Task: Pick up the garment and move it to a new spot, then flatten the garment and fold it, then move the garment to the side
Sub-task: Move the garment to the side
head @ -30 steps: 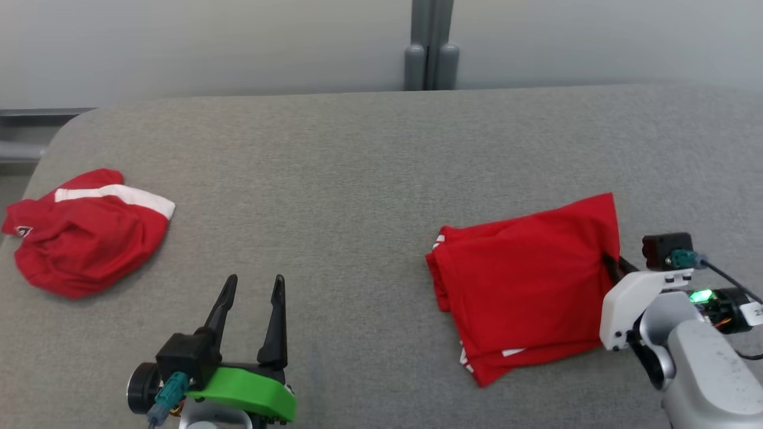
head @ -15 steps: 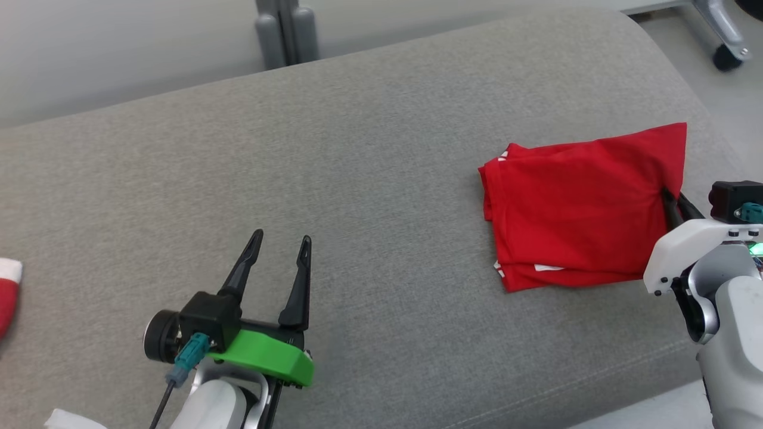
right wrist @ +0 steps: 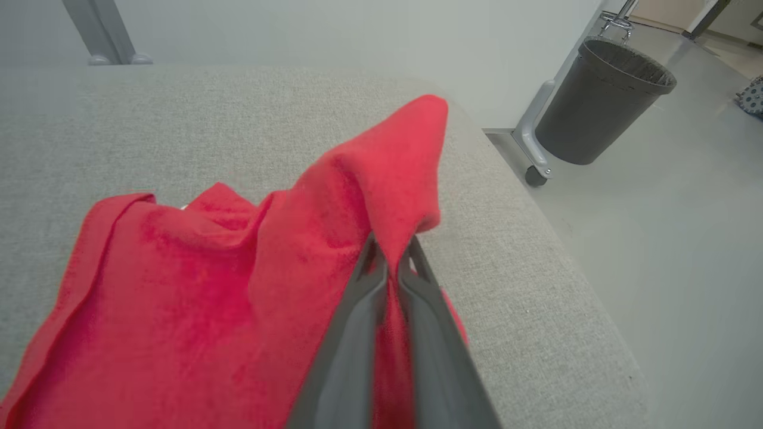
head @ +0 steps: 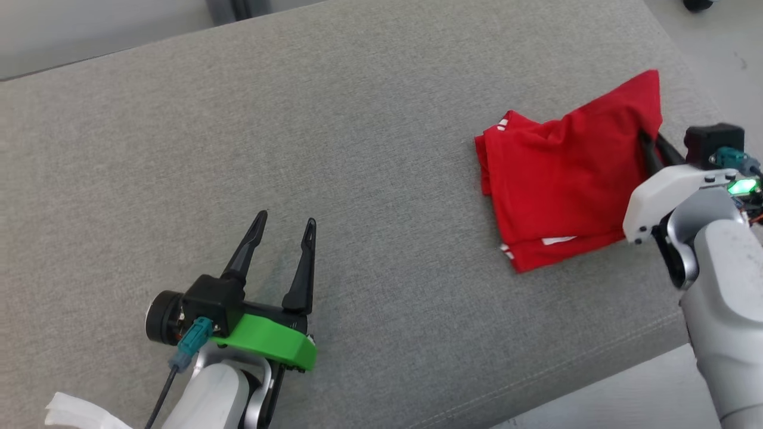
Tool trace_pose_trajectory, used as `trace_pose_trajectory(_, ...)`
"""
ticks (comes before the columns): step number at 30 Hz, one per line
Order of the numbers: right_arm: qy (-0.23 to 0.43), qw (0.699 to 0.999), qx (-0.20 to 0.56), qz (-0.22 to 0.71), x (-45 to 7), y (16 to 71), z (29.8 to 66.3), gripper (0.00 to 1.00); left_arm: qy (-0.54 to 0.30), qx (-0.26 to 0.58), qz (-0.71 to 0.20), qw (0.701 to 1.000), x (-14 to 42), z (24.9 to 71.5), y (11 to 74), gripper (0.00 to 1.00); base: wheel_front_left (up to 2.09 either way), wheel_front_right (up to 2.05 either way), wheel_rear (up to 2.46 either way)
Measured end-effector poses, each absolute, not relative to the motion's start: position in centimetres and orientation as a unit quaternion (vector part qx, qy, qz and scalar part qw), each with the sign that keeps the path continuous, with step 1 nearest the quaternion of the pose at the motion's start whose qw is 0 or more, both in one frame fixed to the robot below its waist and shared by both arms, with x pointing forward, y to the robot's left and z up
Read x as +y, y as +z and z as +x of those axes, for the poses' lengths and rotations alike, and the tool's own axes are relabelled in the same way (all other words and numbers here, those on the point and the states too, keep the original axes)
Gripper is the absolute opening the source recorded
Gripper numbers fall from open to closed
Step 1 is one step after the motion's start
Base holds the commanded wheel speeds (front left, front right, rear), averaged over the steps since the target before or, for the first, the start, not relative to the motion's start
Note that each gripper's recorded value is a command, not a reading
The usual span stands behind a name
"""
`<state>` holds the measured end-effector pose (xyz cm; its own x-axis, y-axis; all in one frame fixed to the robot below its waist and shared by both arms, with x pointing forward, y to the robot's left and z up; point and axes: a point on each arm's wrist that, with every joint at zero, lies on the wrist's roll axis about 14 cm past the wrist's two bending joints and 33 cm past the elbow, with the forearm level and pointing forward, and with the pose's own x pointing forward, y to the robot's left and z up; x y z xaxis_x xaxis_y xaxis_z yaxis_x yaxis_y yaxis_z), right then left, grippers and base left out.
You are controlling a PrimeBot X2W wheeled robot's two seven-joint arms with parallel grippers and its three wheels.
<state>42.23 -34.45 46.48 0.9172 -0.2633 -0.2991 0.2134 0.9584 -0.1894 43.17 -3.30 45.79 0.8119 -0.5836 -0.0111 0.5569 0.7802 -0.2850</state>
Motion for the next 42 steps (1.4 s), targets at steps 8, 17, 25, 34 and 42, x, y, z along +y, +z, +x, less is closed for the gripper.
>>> trace_pose_trajectory(8, -0.132, 0.971, 0.136, -0.142, -37.6, 51.0, 47.7, 0.00, -0.258, 0.047, -0.135, 0.955, -0.3, 43.8, 45.6, 1.00, 0.00, 0.00, 0.00)
trace_pose_trajectory(17, -0.157, 0.960, 0.146, -0.179, -41.0, 50.8, 49.9, 0.00, -0.207, 0.054, -0.125, 0.969, 3.6, 44.2, 44.5, 1.00, 0.00, 0.00, 0.00)
trace_pose_trajectory(25, -0.174, 0.956, 0.111, -0.209, -42.3, 50.9, 50.6, 1.00, -0.185, 0.064, -0.118, 0.974, 5.3, 44.0, 43.6, 1.00, 0.00, 0.00, 0.00)
trace_pose_trajectory(34, -0.136, 0.967, 0.096, -0.195, -38.3, 50.6, 51.0, 1.00, -0.195, 0.050, -0.117, 0.973, 4.6, 43.9, 44.8, 1.00, 0.00, 0.00, 0.00)
trace_pose_trajectory(42, -0.080, 0.985, 0.023, -0.152, -32.6, 54.2, 51.6, 1.00, -0.176, 0.013, -0.127, 0.976, 5.7, 43.7, 48.0, 1.00, 0.00, 0.00, 0.00)
